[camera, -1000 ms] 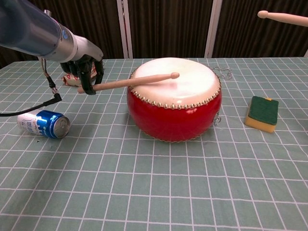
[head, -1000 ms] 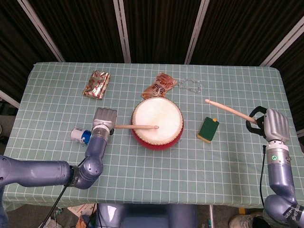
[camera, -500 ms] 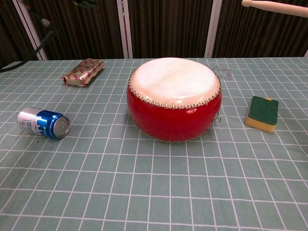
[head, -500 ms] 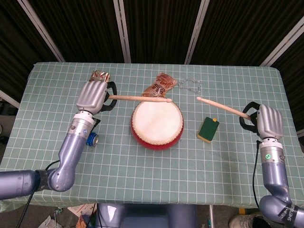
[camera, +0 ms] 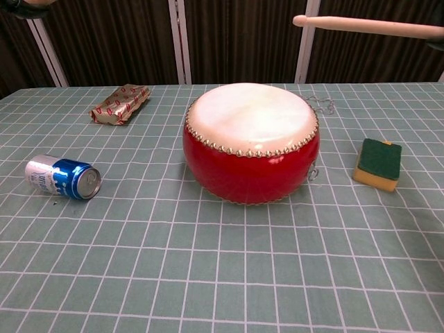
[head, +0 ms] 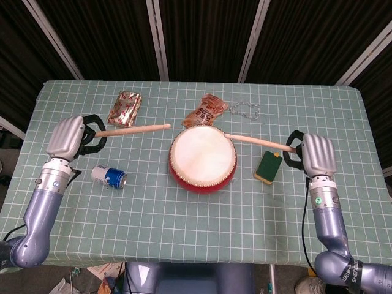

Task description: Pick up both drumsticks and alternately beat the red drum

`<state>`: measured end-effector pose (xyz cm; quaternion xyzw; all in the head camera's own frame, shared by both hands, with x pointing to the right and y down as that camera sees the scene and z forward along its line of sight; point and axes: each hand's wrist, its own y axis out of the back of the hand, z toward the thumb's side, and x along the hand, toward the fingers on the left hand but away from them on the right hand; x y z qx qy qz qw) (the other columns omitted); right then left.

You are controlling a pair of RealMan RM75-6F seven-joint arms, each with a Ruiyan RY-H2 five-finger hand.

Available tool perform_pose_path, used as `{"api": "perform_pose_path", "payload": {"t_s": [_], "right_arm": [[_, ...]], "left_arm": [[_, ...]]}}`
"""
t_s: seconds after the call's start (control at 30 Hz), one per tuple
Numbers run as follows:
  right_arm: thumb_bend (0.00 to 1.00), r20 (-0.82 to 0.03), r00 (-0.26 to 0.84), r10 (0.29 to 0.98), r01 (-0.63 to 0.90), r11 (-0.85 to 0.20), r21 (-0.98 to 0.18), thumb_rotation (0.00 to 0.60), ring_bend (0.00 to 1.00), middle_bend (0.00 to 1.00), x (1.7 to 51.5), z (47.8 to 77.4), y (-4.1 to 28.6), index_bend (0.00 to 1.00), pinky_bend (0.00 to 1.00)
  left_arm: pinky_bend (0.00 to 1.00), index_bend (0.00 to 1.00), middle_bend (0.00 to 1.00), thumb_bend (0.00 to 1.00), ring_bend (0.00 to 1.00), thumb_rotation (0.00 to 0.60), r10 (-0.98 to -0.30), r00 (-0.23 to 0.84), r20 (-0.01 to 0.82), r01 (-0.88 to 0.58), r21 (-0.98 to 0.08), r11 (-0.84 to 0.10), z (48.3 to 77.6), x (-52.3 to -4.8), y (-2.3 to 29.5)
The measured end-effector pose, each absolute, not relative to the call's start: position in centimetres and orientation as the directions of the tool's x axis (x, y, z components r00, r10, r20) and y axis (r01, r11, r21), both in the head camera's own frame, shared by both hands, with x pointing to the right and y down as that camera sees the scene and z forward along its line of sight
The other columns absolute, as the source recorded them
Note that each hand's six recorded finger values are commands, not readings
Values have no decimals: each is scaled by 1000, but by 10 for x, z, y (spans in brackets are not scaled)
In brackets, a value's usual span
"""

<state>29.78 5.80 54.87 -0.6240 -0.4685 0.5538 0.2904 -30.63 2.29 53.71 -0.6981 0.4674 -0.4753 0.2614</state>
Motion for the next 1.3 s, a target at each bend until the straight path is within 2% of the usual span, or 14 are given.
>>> {"api": "perform_pose_path", "payload": {"t_s": [0.27, 0.47, 0.57, 0.73, 0.9, 1.0, 1.13, 1.3], "right_arm": [[606, -362, -45, 931, 285, -335, -898, 600, 1000, 1000, 273, 526, 40, 987, 1000], [606, -389, -40, 920, 225, -371, -901, 600, 1000, 1000, 263, 541, 42, 987, 1000], [607, -412, -40, 910, 128, -404, -906, 600, 1000, 1000, 258, 562, 48, 987, 1000], [606, -459, -33, 888, -130, -460, -879, 600, 1000, 1000, 246, 604, 64, 987, 1000], [607, -478, -47, 877, -444, -447, -776, 600, 1000, 1000, 237, 638, 78, 987, 1000], [607, -473, -62, 879, -535, -430, -727, 600, 1000, 1000, 232, 648, 81, 987, 1000], [606, -435, -90, 896, -503, -418, -756, 600, 1000, 1000, 234, 638, 72, 987, 1000], [606, -363, -134, 922, -294, -387, -874, 600, 1000, 1000, 254, 603, 56, 987, 1000]], "left_arm": [[1000, 790, 1000, 543, 1000, 600, -905, 112, 410, -419, -807, -417, 535, -319, 9], [1000, 790, 1000, 543, 1000, 600, -903, 114, 413, -431, -799, -420, 533, -324, 8], [1000, 790, 1000, 543, 1000, 600, -901, 117, 418, -424, -799, -426, 533, -327, 8], [1000, 790, 1000, 543, 1000, 600, -894, 119, 431, -412, -798, -440, 536, -332, 8], [1000, 790, 1000, 543, 1000, 600, -883, 122, 454, -406, -789, -462, 544, -335, 10], [1000, 790, 1000, 543, 1000, 600, -877, 126, 463, -401, -785, -472, 548, -336, 10], [1000, 790, 1000, 543, 1000, 600, -878, 134, 460, -401, -785, -473, 548, -332, 10], [1000, 790, 1000, 543, 1000, 600, -883, 156, 442, -394, -792, -466, 541, -319, 10]]}}
